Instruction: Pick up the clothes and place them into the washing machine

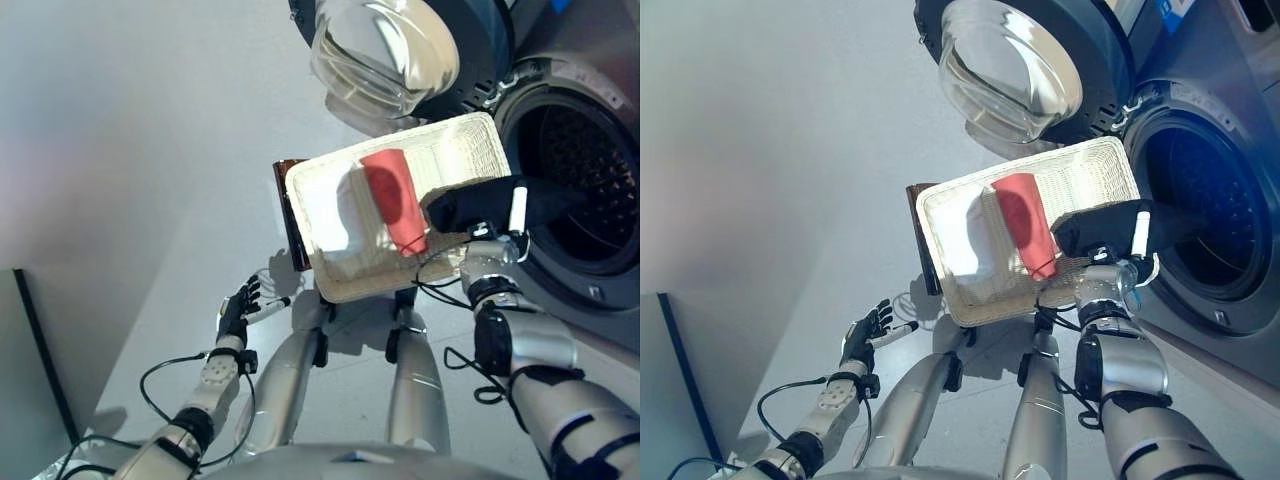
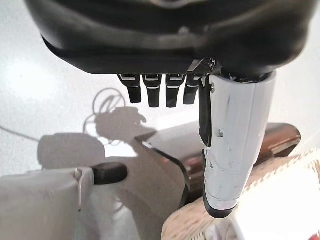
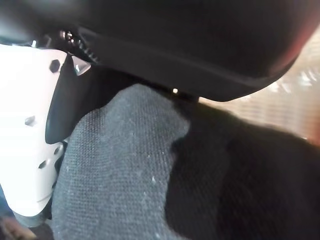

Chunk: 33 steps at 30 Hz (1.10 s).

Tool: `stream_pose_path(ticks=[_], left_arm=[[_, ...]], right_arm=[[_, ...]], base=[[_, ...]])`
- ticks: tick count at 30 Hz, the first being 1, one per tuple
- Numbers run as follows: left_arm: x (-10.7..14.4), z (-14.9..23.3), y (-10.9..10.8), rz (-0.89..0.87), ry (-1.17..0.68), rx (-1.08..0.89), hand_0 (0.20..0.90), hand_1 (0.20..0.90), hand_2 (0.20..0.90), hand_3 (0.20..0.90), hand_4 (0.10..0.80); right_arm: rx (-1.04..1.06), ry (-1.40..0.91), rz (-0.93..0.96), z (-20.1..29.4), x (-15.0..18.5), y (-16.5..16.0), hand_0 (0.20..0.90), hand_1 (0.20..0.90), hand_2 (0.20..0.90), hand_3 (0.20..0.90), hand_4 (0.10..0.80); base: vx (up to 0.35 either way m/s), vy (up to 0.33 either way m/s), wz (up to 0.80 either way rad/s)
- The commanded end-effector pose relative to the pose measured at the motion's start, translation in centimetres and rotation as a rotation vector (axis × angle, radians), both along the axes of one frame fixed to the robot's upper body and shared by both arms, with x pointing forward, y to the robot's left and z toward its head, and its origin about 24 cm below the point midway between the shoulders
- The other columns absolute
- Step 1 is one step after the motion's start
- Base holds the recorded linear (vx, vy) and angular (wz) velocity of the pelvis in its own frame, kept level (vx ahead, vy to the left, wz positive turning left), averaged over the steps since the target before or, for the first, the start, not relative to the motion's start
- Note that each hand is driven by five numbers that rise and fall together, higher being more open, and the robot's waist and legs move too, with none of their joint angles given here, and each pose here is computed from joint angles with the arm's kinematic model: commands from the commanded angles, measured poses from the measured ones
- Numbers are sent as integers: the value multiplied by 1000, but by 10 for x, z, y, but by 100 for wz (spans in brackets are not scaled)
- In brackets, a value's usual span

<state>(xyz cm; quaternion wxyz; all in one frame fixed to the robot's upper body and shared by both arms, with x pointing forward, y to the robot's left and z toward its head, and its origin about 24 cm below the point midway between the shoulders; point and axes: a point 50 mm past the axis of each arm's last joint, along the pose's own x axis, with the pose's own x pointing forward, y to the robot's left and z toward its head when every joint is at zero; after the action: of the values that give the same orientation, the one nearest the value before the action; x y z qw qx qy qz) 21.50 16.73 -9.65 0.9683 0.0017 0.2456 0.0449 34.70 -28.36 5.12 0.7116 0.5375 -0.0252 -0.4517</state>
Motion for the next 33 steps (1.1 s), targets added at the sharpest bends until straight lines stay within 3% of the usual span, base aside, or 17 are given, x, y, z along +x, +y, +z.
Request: stream_pose_path(ticks=[1, 10, 16, 23, 24, 25, 26, 33], left_arm=[[-23, -14, 2, 67, 53, -29, 900, 900, 900, 900, 800], [-32, -20, 0, 77, 85, -40, 900, 900, 900, 900, 800], [-39, -22, 5, 78, 91, -18, 900, 900, 900, 900, 800], [-42, -22, 4, 75, 85, -7, 900, 900, 900, 900, 800], [-43, -23, 5, 76, 91, -4, 900, 900, 900, 900, 800], [-43, -23, 4, 76, 92, -5, 900, 900, 900, 900, 800], [-43, -23, 4, 75, 90, -8, 900, 900, 900, 900, 800], [-46, -27, 6, 73, 124, -16, 900, 900, 900, 900, 800]], right_arm=[[-117, -203, -172, 44, -4, -33, 200, 200, 200, 200, 300], [-134, -315, -297, 81, -5, -47, 200, 200, 200, 200, 300], [-221, -488, -522, 161, -26, -86, 200, 200, 200, 200, 300], [-318, -528, -619, 208, -39, -81, 200, 200, 200, 200, 300], [-327, -519, -605, 209, -37, -80, 310, 310, 310, 310, 378], [-337, -514, -587, 210, -35, -79, 856, 856, 856, 856, 769], [-339, -514, -570, 211, -33, -80, 900, 900, 900, 900, 800], [-350, -297, -287, 146, 0, -66, 900, 900, 900, 900, 800]], base=[[5, 36, -9], [3, 9, -5], [3, 22, -12], [-12, 8, -12], [-16, 13, -3], [-16, 6, -5], [-21, 1, -6], [-12, -3, -3]])
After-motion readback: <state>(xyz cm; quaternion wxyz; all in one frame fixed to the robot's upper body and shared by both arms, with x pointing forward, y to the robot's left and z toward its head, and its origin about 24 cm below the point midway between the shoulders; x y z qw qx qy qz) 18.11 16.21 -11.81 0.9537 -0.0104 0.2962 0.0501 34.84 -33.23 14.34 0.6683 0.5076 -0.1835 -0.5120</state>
